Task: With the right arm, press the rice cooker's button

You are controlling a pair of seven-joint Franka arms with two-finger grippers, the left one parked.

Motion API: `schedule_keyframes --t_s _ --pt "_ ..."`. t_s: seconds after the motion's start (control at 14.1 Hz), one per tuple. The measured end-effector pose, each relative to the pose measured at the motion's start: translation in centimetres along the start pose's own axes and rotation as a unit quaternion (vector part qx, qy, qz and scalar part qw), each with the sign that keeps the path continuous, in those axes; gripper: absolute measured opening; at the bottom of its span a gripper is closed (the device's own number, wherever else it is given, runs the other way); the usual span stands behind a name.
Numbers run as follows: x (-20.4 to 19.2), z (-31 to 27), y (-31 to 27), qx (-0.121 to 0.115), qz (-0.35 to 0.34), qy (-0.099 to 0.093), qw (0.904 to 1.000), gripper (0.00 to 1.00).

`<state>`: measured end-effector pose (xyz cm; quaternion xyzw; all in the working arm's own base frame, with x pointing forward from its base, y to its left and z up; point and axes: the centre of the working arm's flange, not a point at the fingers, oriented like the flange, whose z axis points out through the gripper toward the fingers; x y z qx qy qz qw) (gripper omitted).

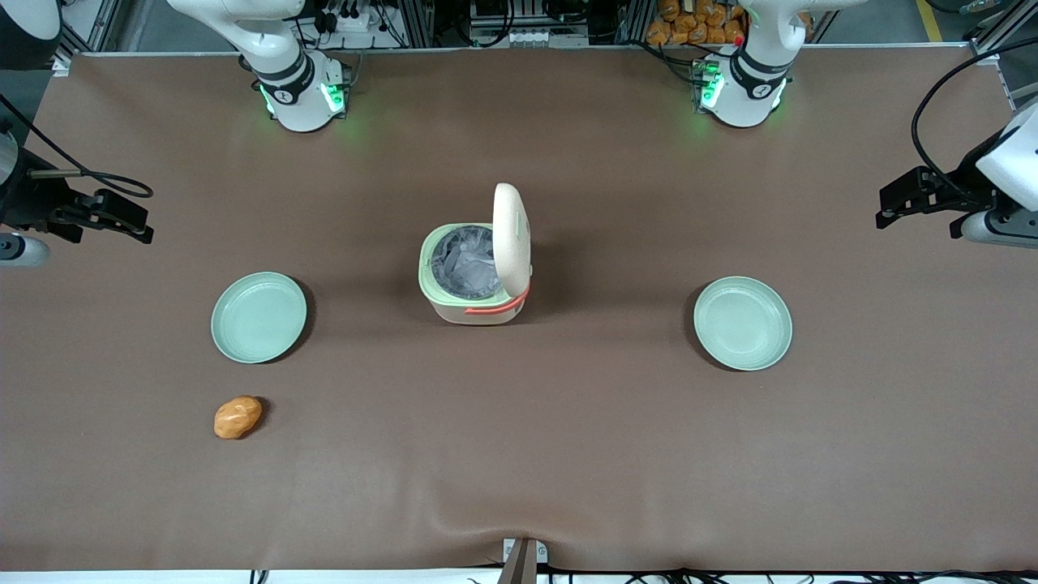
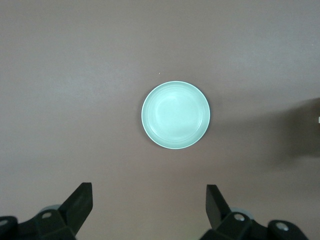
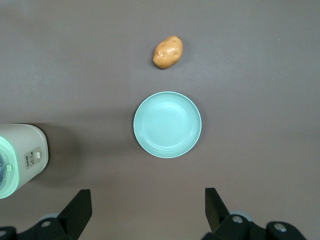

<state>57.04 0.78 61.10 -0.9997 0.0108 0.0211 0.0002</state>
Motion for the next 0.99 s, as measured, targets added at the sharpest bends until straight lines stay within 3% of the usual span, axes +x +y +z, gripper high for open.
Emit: schedule_keyframes --t_s 0.35,0.99 --pt "-0.7 0.5 0.4 -0.001 0.003 -0.031 0.9995 1.00" --pt "-1.1 0.8 1.1 -0.002 0.011 -0.051 0.9986 1.00"
